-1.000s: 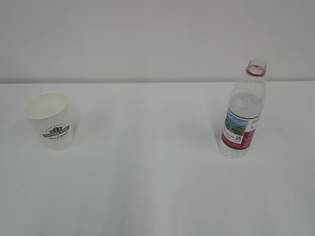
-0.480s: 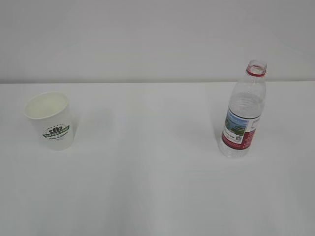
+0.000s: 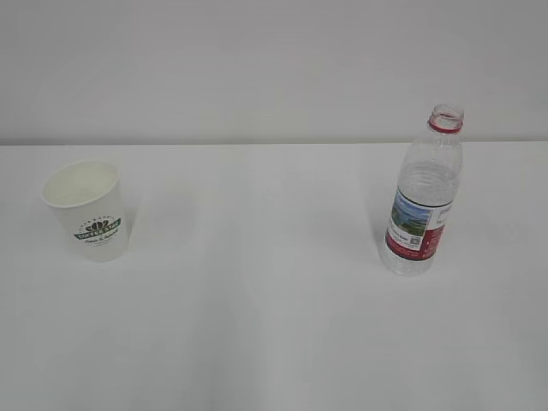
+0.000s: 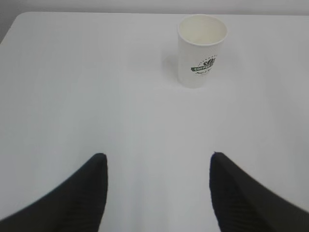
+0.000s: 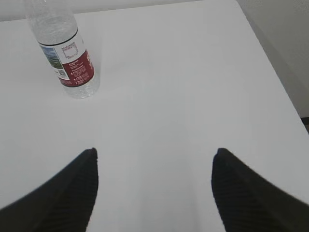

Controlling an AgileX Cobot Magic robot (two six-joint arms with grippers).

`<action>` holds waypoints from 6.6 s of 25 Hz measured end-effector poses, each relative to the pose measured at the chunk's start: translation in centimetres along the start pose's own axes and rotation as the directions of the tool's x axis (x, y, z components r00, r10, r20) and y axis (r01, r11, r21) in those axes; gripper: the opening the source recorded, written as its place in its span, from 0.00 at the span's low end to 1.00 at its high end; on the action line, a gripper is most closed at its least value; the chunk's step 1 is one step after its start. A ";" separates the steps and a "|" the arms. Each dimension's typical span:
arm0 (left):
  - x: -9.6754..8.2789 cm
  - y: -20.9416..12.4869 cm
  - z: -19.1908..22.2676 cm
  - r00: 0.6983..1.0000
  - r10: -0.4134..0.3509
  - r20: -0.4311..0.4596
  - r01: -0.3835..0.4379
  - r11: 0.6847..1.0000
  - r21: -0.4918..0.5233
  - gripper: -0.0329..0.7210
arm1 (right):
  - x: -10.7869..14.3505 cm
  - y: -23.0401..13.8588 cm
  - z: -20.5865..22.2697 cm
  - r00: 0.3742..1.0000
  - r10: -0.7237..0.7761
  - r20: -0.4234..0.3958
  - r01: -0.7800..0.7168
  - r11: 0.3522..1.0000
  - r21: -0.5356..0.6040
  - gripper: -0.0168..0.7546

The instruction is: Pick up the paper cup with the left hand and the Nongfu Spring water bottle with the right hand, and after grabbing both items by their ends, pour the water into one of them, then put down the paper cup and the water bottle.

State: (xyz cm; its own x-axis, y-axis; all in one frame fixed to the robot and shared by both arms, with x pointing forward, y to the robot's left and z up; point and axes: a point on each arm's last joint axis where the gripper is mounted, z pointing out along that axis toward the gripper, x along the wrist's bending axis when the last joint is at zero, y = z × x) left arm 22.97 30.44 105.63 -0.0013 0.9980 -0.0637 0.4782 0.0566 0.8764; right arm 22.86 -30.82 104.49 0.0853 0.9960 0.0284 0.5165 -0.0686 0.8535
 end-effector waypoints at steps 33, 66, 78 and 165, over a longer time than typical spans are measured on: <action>-0.4 7.1 -0.3 1.000 0.020 -0.016 -0.021 0.992 -0.128 0.68 | 1.1 7.3 -3.0 0.994 0.033 -0.103 -0.052 0.980 -0.193 0.74; -1.0 14.5 7.1 0.991 0.115 -0.062 -0.127 0.965 -0.228 0.68 | 3.1 17.6 4.7 0.991 -0.056 -0.121 0.000 0.911 -0.413 0.74; -1.5 16.1 10.6 0.990 0.133 -0.039 -0.138 0.949 -0.285 0.68 | 3.6 18.7 8.6 0.991 -0.058 -0.117 0.008 0.924 -0.383 0.73; -3.3 -1.8 24.2 0.970 0.102 0.221 -0.035 0.957 -0.288 0.63 | 5.0 0.3 20.4 0.961 -0.065 -0.269 -0.047 0.920 -0.390 0.74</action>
State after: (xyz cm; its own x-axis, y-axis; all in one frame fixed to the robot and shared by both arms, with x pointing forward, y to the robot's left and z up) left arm 43.39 26.29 92.74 0.2417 0.9673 -0.0776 0.2052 0.0272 0.9784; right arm 40.80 -27.02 94.26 -0.1806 0.9771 0.1121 0.1389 -0.0875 0.9864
